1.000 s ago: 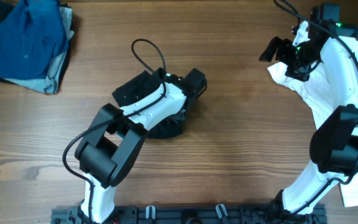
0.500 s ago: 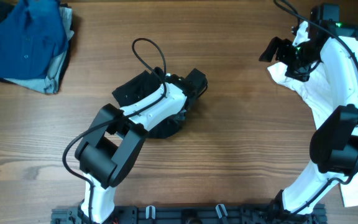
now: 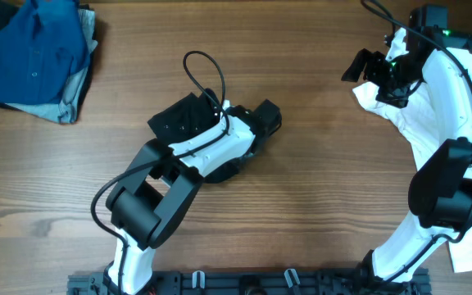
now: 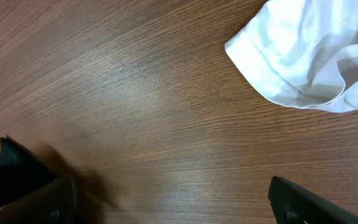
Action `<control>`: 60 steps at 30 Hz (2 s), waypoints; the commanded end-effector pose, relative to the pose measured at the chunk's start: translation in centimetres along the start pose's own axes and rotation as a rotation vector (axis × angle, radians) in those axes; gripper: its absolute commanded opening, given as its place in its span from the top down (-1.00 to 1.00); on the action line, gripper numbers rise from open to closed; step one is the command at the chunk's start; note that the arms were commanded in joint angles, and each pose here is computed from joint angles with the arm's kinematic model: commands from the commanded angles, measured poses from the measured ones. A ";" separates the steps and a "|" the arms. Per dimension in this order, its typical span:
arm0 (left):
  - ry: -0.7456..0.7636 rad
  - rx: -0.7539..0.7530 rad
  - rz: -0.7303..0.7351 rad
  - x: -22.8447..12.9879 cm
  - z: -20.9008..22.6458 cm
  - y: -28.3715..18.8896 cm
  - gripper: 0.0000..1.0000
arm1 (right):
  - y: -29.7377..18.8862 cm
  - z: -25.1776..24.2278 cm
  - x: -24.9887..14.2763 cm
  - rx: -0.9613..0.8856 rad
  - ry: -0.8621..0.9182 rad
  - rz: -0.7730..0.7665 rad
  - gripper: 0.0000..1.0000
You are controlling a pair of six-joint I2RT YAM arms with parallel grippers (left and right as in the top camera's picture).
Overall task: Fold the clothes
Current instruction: 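Carry the black bundle leftward toward the blue shirt stack, then lower the black bundle onto the blue shirt stack with the left gripper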
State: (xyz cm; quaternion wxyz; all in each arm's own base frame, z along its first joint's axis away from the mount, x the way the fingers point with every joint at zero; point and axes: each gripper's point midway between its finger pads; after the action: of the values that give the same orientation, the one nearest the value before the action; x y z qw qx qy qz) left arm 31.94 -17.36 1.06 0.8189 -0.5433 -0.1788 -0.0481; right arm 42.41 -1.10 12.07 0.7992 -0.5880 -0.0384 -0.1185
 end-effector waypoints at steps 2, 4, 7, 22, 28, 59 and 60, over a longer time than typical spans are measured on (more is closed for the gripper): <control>-0.128 0.031 -0.103 1.8 1.9 -1.4 0.92 | -0.1 0.6 0.2 0.021 -0.018 -0.004 -1.00; -0.163 0.003 -0.143 2.9 2.3 -2.9 0.92 | -0.1 0.6 0.2 0.021 -0.018 -0.004 -0.99; -0.207 -0.039 -0.195 4.3 2.9 -4.9 0.92 | -0.1 0.6 0.2 0.021 -0.017 -0.004 -0.99; -0.487 -0.005 -0.233 9.1 10.1 -5.1 0.92 | -0.1 0.6 -0.1 0.021 -0.006 0.005 -0.99; -0.611 0.030 -0.229 10.7 13.9 -4.3 0.92 | -0.1 0.6 -0.1 0.021 0.002 0.006 -0.99; -1.348 -0.002 -0.361 17.0 38.9 -1.2 0.93 | 2.2 9.7 -4.5 0.054 -0.137 0.162 -0.99; -1.357 -0.002 -0.361 17.1 39.3 -0.9 0.92 | 2.3 10.2 -4.7 0.056 -0.149 0.165 -1.00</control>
State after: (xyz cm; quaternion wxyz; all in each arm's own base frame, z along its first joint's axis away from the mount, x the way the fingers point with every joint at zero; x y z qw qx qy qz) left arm 38.07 18.08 20.56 0.5193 -0.4125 -0.7285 0.1716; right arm 39.49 8.08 11.74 0.8106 -0.5831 -0.0531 -0.0124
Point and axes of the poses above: each gripper's point midway between its finger pads, its own y axis out along the fingers, its own z axis along the line the jaws close on, x = y × z, and after that the axes turned 15 degrees about -y, right-handed
